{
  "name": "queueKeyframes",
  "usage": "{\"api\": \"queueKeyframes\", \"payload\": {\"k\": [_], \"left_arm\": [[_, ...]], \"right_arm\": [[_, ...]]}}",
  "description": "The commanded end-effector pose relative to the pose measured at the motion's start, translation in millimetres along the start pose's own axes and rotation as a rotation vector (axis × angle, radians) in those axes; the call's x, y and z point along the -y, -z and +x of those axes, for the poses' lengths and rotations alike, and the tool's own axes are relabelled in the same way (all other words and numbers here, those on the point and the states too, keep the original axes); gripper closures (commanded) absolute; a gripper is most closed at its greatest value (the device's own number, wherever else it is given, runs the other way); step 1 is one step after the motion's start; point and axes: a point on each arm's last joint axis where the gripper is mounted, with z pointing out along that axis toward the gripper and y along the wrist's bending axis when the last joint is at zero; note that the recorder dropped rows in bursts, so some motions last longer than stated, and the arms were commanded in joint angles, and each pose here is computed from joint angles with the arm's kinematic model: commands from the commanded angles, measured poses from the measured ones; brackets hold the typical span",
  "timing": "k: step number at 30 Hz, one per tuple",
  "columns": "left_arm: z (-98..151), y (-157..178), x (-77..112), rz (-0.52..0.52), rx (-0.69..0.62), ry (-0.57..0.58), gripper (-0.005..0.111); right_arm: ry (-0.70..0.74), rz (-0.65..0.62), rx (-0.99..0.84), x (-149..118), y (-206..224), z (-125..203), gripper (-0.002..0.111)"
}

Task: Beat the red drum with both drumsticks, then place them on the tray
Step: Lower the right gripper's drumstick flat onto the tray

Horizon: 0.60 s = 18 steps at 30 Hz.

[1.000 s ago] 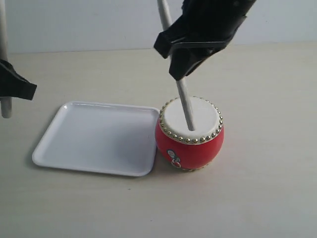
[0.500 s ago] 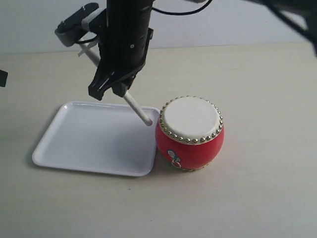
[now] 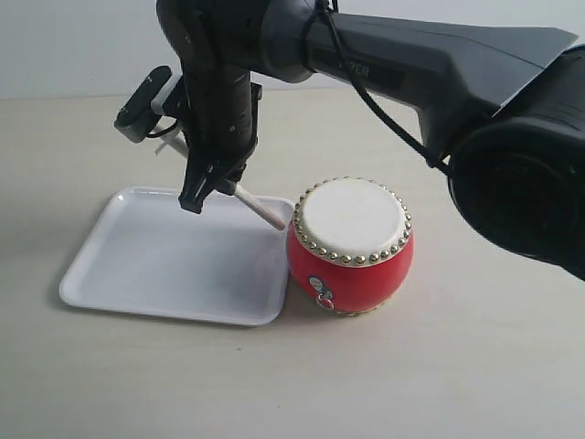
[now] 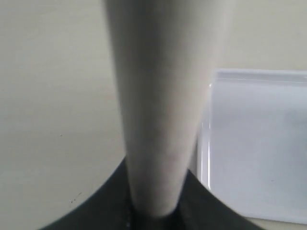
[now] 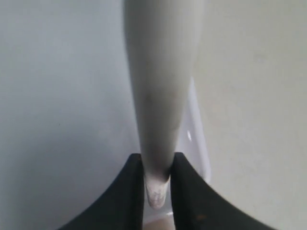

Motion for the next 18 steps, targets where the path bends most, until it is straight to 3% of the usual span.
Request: {"api": "queueKeyframes", "payload": {"k": [1, 18], "left_arm": [[1, -1, -5.0, -0.013, 0.006, 0.033, 0.107], [0, -1, -4.8, -0.010, 0.015, 0.036, 0.107]], "right_arm": [[0.019, 0.023, 0.077, 2, 3, -8, 0.108], [0.075, 0.033, 0.124, -1, -34, -16, 0.108]]}}
